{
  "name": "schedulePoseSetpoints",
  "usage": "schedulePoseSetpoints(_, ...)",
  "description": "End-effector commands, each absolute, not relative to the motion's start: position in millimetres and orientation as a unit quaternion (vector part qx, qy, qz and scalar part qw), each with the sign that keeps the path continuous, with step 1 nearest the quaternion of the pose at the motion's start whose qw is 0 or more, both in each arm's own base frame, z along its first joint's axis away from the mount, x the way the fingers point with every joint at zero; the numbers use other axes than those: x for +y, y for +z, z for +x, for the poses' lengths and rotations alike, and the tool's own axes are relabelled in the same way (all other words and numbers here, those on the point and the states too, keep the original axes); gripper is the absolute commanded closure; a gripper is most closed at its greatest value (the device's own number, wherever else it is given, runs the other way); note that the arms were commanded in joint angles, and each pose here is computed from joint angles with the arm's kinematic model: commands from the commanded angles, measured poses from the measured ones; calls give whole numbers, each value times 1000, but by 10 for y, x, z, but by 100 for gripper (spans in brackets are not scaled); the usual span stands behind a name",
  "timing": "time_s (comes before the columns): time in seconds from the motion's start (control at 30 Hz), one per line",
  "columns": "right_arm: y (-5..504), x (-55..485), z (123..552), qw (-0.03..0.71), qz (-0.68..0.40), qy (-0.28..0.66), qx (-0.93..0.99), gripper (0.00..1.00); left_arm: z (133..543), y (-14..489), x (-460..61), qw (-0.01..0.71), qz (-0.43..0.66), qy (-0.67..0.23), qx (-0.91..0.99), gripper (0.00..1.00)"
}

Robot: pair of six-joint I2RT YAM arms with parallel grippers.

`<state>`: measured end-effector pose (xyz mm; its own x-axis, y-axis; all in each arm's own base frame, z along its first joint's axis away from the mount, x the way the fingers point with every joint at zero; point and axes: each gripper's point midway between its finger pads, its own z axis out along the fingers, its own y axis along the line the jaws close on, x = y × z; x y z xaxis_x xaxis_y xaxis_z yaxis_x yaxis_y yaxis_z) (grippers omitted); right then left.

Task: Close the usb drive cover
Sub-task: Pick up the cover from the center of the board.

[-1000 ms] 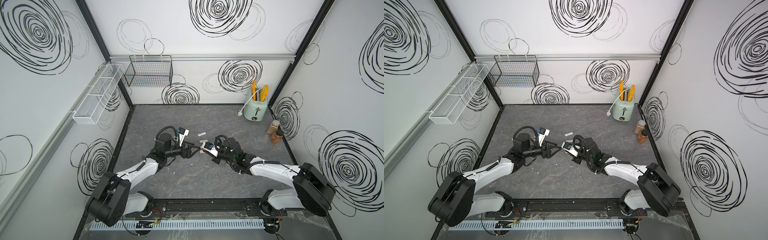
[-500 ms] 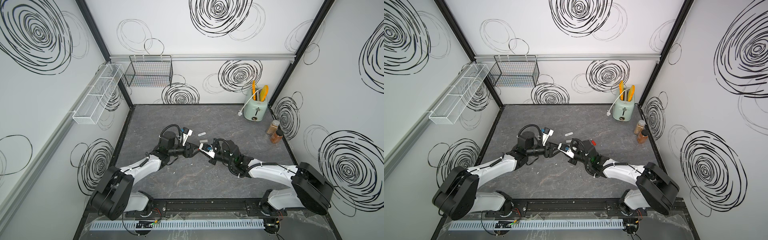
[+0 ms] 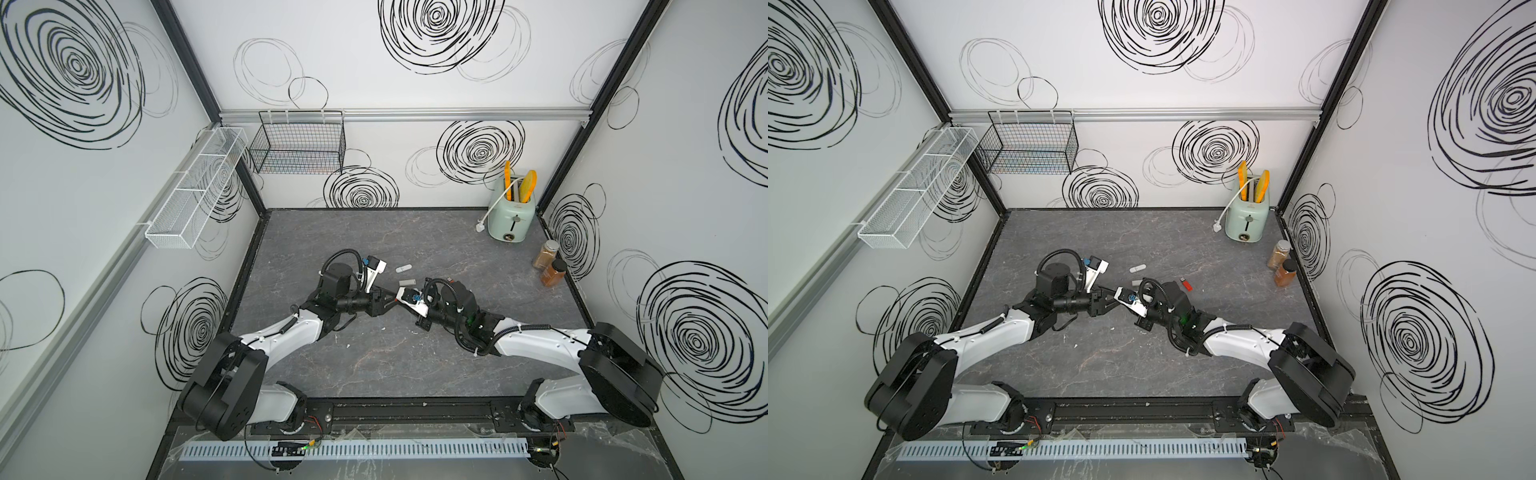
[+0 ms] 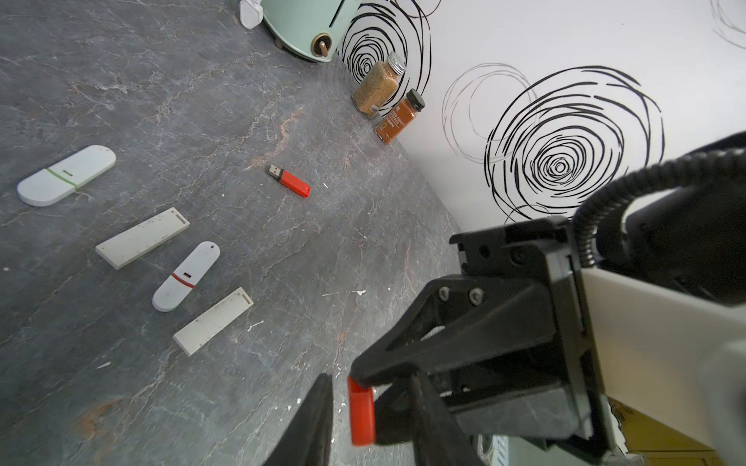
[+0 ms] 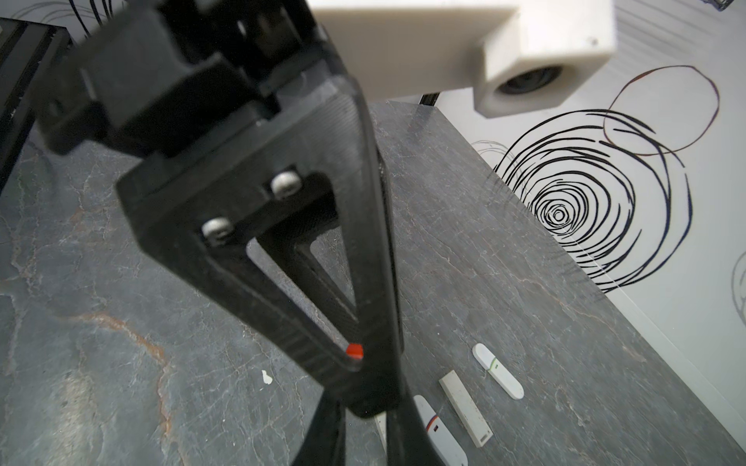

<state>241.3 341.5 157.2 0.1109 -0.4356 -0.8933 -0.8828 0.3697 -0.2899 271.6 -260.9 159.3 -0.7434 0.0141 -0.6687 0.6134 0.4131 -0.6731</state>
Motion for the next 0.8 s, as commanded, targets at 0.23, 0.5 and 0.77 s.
schedulePoseSetpoints(0.23,1892,3588,2396,570,-524,220,594,86,2693,1657,-2704,307,231,-502,775,88)
schedulePoseSetpoints(0.5,1754,3484,2376,554,-526,208,611,72,2737,1667,-2686,309,227,-496,779,100)
schedulePoseSetpoints(0.77,1648,3194,2375,521,-507,200,657,52,2854,1642,-2609,311,206,-486,790,100)
